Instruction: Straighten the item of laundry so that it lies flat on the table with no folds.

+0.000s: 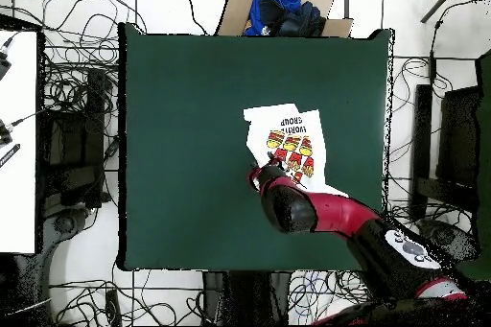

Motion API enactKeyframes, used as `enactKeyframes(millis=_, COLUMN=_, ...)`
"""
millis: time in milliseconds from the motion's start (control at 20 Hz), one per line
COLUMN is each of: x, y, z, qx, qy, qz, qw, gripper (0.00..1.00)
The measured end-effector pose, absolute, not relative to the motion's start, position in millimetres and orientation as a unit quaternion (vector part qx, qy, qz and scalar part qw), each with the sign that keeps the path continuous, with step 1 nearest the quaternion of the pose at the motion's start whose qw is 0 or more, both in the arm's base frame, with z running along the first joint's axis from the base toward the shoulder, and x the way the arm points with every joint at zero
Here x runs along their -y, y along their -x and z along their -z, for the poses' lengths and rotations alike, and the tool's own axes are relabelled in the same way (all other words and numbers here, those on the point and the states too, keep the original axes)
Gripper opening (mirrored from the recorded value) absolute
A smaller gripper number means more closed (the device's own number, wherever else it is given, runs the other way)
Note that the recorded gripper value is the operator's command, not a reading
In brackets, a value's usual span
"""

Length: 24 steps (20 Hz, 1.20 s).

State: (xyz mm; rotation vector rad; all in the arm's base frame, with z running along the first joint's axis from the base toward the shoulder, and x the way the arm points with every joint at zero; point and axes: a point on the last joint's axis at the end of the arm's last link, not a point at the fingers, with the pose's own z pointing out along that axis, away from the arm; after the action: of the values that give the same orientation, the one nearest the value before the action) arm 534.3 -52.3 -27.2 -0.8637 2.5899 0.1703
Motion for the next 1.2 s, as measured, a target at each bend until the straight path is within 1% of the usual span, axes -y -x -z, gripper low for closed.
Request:
enactKeyframes(millis=650, x=28, y=-521, z=40, qx=-0.925, qy=0.327, qz=-0.071, qw=0.182, gripper=1.00)
enactKeyframes(millis=1200, x=18, y=-492, z=55, qx=-0.920, qy=0.367, qz=-0.041, qw=0.128, gripper=1.00)
